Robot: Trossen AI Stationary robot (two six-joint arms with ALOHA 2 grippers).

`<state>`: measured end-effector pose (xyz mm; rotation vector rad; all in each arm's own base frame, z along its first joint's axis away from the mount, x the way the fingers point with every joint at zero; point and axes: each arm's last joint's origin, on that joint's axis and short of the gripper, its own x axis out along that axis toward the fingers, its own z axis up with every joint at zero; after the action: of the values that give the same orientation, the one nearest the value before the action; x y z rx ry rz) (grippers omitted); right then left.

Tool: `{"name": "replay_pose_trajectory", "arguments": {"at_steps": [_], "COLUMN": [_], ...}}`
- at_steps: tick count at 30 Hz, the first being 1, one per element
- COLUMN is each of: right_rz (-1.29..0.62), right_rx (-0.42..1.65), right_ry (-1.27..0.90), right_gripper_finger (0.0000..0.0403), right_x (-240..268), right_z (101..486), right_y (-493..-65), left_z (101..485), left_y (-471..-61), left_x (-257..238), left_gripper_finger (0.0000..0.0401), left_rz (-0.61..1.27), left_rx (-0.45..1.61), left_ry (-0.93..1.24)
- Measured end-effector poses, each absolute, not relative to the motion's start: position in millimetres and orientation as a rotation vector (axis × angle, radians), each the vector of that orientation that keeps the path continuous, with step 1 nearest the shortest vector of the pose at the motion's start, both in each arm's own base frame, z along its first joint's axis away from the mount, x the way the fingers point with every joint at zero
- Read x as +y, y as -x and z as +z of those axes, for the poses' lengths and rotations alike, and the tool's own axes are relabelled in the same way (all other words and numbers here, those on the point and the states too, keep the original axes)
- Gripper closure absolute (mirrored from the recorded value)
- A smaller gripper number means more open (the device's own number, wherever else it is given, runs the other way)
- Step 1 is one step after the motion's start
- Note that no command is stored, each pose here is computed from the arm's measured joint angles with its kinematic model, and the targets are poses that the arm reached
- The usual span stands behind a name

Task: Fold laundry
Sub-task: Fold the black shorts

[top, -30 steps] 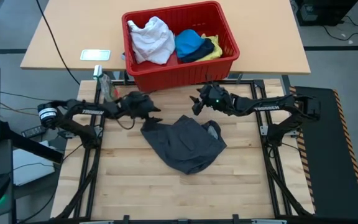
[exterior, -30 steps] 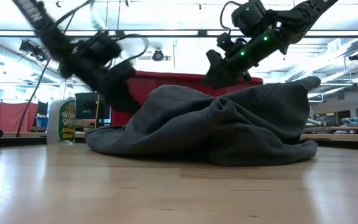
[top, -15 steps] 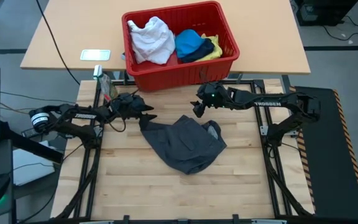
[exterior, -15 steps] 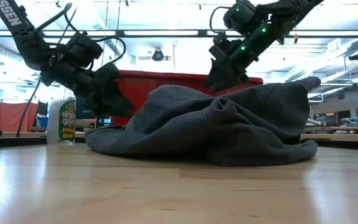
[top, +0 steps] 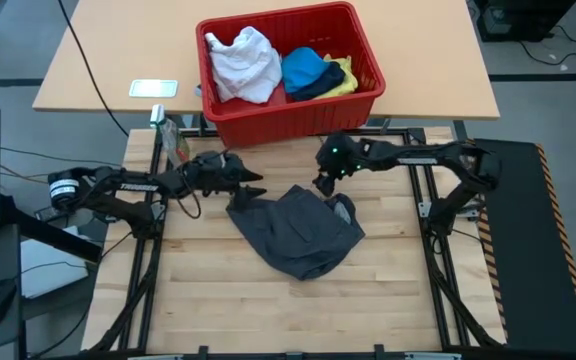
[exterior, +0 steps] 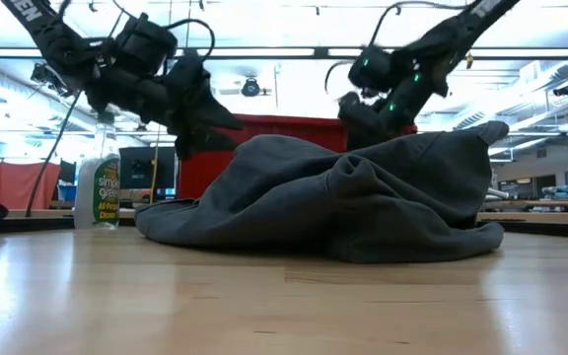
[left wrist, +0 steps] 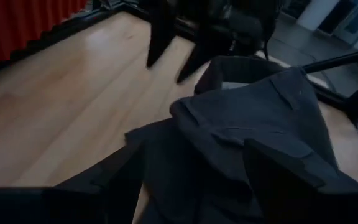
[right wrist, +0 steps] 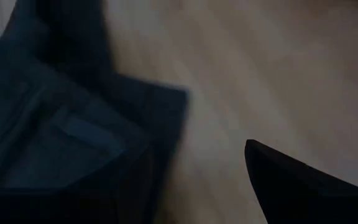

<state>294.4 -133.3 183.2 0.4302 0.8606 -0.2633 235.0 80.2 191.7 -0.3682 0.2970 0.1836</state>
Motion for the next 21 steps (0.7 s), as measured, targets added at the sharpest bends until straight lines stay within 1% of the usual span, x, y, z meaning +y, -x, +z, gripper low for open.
{"name": "replay_pose_trajectory", "arguments": {"at_steps": [8,11,13,14,18,19,21], "right_rz": [-0.114,-0.071,-0.047,-0.029,0.031,0.039,0.015], "right_rx": [0.917,0.928,0.919,0.910,0.875,0.859,0.813], "right_ry": [-0.516,-0.494,-0.464,-0.449,-0.402,-0.382,-0.322], "right_gripper_finger": [0.0147,0.0170,0.0207,0.0233,0.0369,0.0382,0.0382], "right_x": [-121,-114,-108,-104,-91,-88,-82], "right_z": [131,122,120,119,128,134,150], "right_y": [-320,-326,-330,-333,-338,-338,-338], "left_z": [186,185,184,184,185,185,185], "left_y": [-242,-242,-242,-242,-242,-242,-242], "left_x": [50,44,43,43,45,46,46], "left_gripper_finger": [0.0131,0.0131,0.0131,0.0131,0.0131,0.0131,0.0131], "left_rz": [0.222,0.223,0.232,0.237,0.254,0.257,0.258], "left_rx": [0.355,0.373,0.375,0.374,0.366,0.366,0.365], "left_ry": [0.415,0.421,0.416,0.415,0.413,0.414,0.412]}}
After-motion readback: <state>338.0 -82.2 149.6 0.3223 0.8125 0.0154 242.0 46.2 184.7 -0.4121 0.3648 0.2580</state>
